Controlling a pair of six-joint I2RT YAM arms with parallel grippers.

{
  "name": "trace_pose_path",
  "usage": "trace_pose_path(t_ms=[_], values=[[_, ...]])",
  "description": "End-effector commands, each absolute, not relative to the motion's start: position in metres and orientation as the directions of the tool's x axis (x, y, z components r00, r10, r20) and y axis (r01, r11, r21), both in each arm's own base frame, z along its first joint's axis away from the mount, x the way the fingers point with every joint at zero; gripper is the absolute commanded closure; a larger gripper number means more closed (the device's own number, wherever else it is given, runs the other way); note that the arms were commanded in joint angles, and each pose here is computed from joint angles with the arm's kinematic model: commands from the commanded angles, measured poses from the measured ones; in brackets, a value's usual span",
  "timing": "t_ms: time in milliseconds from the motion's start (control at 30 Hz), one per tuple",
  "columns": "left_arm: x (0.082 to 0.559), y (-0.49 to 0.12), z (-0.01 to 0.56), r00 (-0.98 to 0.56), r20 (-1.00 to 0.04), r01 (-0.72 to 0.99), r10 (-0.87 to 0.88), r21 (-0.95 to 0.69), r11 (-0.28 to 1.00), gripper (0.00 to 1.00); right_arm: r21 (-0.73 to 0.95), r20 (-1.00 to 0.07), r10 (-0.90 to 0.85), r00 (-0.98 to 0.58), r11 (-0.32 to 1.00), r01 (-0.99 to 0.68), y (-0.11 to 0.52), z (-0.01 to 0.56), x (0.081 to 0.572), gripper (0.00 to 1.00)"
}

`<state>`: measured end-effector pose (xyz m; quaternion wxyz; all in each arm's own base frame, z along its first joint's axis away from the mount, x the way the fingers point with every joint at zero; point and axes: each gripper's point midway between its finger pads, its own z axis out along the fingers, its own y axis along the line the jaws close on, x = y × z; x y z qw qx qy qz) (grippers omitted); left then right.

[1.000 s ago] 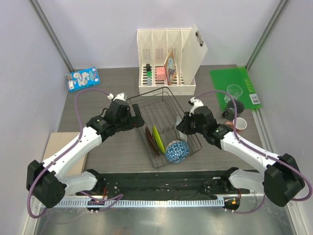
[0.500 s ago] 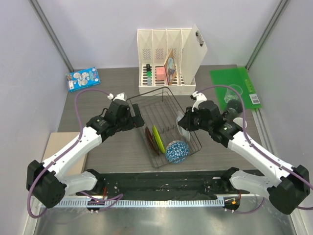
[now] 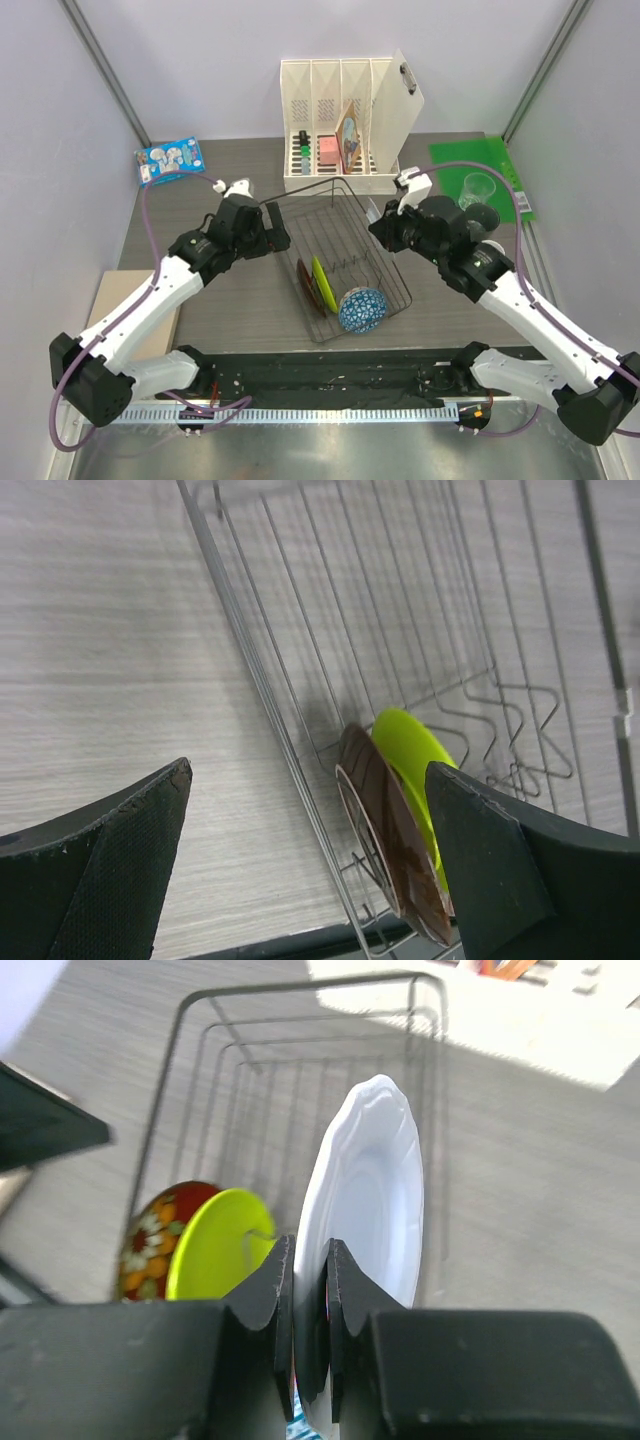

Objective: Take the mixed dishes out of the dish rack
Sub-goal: Pick up the plate from the dish rack, then place the plate at the center of the board.

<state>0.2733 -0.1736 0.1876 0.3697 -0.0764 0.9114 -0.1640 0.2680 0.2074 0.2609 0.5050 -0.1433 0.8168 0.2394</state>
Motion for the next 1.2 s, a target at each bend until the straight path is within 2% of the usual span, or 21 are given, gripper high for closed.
trace_pose_path(t_ms=[0, 133, 167, 233, 267, 433, 667, 733, 900, 1033, 1167], values=[[0.283, -0.156, 0.227, -0.622, -0.733, -0.03, -0.274, -0.328, 0.944, 0.03, 0.043, -0.989, -0.026, -0.144, 0.89, -0.454, 0.203, 0.316, 0.289, 0.99], [0.284, -0.151, 0.232, -0.605, -0.744, -0.04, -0.282, -0.325, 0.945, 0.04, -0.17, -0.984, -0.174, 0.027, 0.896, -0.41, 0.212, 0.319, 0.29, 0.99], [0.284, -0.15, 0.234, -0.602, -0.746, -0.041, -0.285, -0.328, 0.944, 0.04, -0.287, -0.957, -0.282, 0.068, 0.886, -0.364, 0.209, 0.314, 0.294, 0.99], [0.283, -0.148, 0.234, -0.601, -0.747, -0.042, -0.283, -0.325, 0.945, 0.04, -0.373, -0.928, -0.336, 0.162, 0.855, -0.361, 0.228, 0.313, 0.287, 0.99], [0.282, -0.147, 0.235, -0.598, -0.75, -0.044, -0.284, -0.324, 0.945, 0.04, -0.494, -0.869, -0.444, 0.22, 0.804, -0.33, 0.23, 0.313, 0.286, 0.99], [0.28, -0.137, 0.243, -0.572, -0.769, -0.051, -0.286, -0.315, 0.948, 0.04, -0.559, -0.818, -0.449, 0.361, 0.77, -0.309, 0.254, 0.319, 0.272, 0.99], [0.28, -0.121, 0.256, -0.505, -0.829, -0.036, -0.24, -0.258, 0.966, 0.05, -0.721, -0.684, -0.512, 0.52, 0.582, -0.375, 0.276, 0.294, 0.228, 0.99], [0.28, -0.129, 0.264, -0.489, -0.842, 0.025, -0.229, -0.276, 0.961, 0.04, -0.766, -0.637, -0.547, 0.544, 0.529, -0.365, 0.279, 0.28, 0.216, 0.99], [0.275, -0.17, 0.282, -0.519, -0.817, 0.205, -0.252, -0.405, 0.891, 0.04, -0.847, -0.53, -0.593, 0.606, 0.404, -0.345, 0.295, 0.252, 0.185, 0.99], [0.267, -0.21, 0.29, -0.573, -0.769, 0.341, -0.283, -0.537, 0.772, 0.05, -0.891, -0.453, -0.622, 0.638, 0.342, -0.299, 0.307, 0.243, 0.176, 0.99], [0.262, -0.228, 0.28, -0.624, -0.721, 0.363, -0.301, -0.608, 0.706, 0.09, -0.919, -0.393, -0.628, 0.672, 0.297, -0.26, 0.315, 0.238, 0.17, 0.99]])
